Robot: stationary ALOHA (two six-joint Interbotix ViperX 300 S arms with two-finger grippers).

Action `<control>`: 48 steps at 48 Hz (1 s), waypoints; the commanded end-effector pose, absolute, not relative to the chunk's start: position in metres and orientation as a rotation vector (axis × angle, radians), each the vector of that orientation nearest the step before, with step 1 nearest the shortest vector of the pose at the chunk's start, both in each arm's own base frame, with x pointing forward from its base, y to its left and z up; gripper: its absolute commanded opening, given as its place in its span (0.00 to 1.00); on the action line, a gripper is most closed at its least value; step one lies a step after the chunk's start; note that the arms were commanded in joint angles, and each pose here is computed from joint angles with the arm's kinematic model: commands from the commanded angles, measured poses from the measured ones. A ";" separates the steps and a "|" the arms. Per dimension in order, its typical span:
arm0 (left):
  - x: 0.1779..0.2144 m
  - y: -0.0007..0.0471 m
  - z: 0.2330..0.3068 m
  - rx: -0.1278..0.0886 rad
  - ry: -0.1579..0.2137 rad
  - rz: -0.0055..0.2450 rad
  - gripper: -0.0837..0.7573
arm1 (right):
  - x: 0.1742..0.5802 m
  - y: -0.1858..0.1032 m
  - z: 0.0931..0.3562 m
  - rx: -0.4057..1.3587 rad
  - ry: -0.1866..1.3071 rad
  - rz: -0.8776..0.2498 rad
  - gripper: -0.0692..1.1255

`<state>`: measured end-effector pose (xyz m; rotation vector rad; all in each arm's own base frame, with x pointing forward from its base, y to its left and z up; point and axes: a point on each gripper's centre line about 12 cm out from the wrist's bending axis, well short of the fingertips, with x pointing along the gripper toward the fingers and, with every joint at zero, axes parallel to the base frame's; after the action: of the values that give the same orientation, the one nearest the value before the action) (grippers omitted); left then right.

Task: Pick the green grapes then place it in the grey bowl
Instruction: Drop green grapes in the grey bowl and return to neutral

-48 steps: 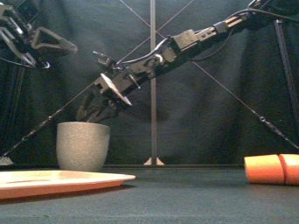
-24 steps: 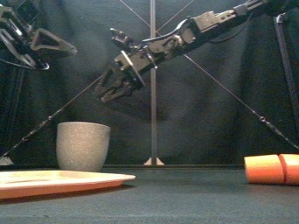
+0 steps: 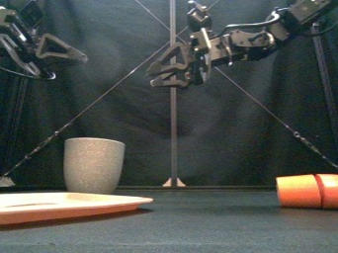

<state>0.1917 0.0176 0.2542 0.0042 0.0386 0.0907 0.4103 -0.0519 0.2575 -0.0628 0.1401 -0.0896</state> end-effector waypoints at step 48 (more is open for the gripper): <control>0.1932 0.0199 0.2575 0.014 0.047 0.101 0.21 | 0.349 -0.011 0.270 -0.013 0.028 -0.016 0.82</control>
<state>0.1914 0.0194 0.2513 0.0117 0.0636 0.0998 0.3512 -0.0113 0.2558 -0.0131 0.0757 -0.0165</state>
